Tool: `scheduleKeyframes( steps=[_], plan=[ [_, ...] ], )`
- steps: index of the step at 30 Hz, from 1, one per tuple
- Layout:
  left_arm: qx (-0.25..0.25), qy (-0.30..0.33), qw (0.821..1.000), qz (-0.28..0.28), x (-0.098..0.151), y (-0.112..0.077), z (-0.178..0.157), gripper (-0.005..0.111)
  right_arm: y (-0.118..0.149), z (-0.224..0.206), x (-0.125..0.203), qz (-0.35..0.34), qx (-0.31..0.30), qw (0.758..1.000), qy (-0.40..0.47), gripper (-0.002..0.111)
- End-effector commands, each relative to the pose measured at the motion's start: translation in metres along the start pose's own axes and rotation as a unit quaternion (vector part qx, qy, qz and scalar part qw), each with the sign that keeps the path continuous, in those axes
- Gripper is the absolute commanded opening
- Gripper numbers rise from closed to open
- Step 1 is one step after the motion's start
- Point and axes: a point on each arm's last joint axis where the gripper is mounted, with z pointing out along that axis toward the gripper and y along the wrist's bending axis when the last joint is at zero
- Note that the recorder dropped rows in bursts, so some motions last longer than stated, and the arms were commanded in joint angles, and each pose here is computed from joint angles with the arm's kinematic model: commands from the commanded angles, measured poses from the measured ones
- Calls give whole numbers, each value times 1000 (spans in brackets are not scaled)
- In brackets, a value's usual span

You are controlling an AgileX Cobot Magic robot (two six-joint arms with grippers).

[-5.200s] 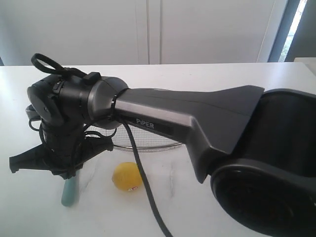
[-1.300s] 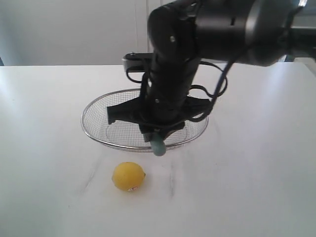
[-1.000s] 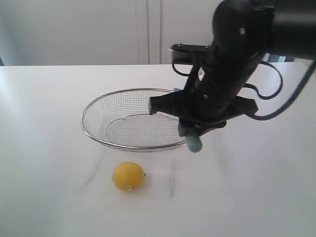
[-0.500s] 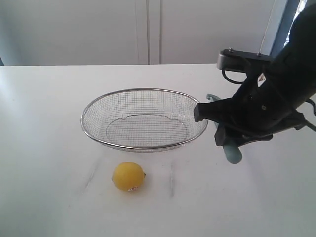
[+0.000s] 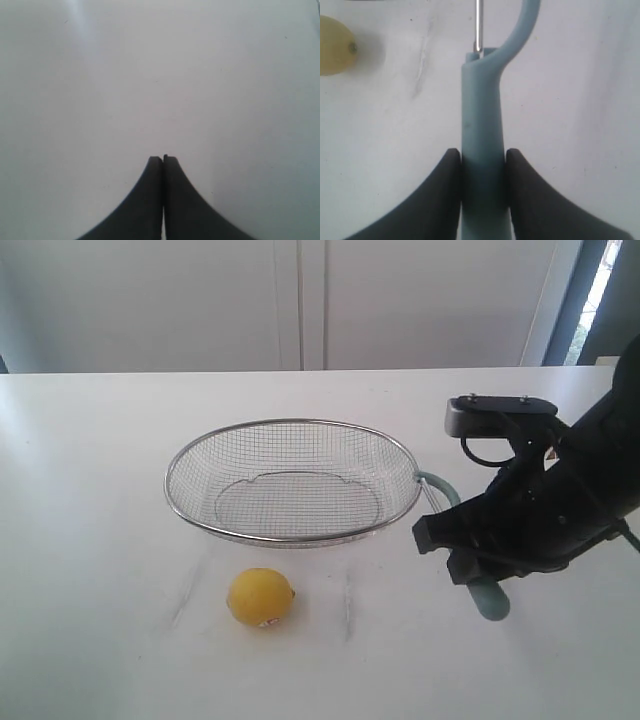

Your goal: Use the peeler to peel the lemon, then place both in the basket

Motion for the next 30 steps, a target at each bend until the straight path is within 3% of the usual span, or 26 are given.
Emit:
scheduleKeyframes(
  steps=[1,19,30],
  plan=[
    [0,9,1000,-2,4,0,1,0,-1,0,2,-8,-3,1000,-6,0],
    [-1,8,1000,1,3,0,1,0,-1,0,2,-17,-5,1000,-7,0],
    [16,-73,996,-57,-11,-2,0,0,7,-1,0,45,-53,997,-16,0]
  ],
)
